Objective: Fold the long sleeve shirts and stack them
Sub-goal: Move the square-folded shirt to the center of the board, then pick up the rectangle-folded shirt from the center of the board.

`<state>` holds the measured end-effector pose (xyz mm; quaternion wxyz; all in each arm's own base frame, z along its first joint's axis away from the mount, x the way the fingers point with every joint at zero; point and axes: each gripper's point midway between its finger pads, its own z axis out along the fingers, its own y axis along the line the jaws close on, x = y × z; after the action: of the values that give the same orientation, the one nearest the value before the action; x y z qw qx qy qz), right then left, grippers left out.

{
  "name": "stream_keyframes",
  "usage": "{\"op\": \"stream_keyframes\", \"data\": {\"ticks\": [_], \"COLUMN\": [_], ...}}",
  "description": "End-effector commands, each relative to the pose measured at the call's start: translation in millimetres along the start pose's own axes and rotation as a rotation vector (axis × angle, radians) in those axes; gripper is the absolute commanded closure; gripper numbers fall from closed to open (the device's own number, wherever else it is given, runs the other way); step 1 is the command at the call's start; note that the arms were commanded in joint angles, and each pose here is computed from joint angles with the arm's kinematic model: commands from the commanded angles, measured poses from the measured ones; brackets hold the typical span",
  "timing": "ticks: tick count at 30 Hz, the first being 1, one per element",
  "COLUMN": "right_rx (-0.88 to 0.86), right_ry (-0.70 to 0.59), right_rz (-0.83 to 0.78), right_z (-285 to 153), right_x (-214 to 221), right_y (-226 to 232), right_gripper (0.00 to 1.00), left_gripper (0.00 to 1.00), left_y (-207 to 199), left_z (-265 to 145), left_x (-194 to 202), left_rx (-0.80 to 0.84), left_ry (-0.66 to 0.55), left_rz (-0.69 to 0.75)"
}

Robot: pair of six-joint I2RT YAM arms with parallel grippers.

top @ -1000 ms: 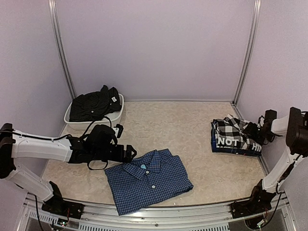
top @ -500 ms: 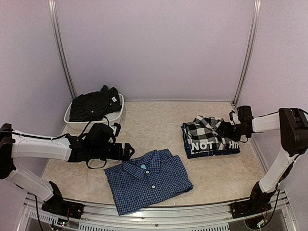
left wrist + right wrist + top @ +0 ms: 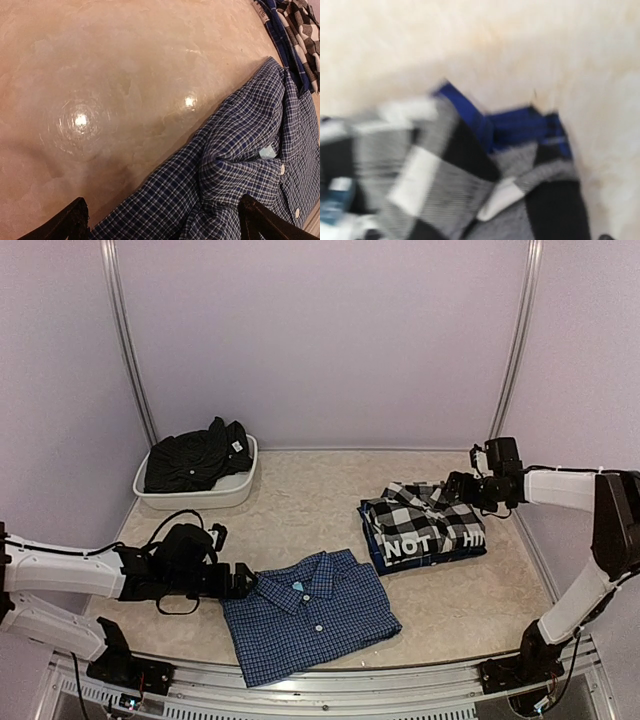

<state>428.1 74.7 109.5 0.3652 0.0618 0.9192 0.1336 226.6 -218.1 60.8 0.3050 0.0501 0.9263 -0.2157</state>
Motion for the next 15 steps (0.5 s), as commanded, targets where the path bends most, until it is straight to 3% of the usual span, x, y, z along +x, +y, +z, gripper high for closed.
{"op": "stream_keyframes", "data": {"ticks": [1,7,15], "right_rx": [-0.006,-0.098,-0.237], "right_ry": [-0.089,-0.035,0.123], "right_rz": [-0.060,-0.155,-0.266], "right_z": [-44,-71,-88], "right_x": [-26,12,106], "right_y": [18,70,142], "right_gripper": [0.02,0.03,0.05], "left_gripper": [0.01,0.01,0.01], "left_y": [12,12,6], "left_z": [-9,-25,-35], "left_x": [23,40,53], "left_rx": [-0.001,0.062,0.111], "left_ry": [0.057,0.084,0.096], "left_rz": [-0.084,-0.166,-0.212]}}
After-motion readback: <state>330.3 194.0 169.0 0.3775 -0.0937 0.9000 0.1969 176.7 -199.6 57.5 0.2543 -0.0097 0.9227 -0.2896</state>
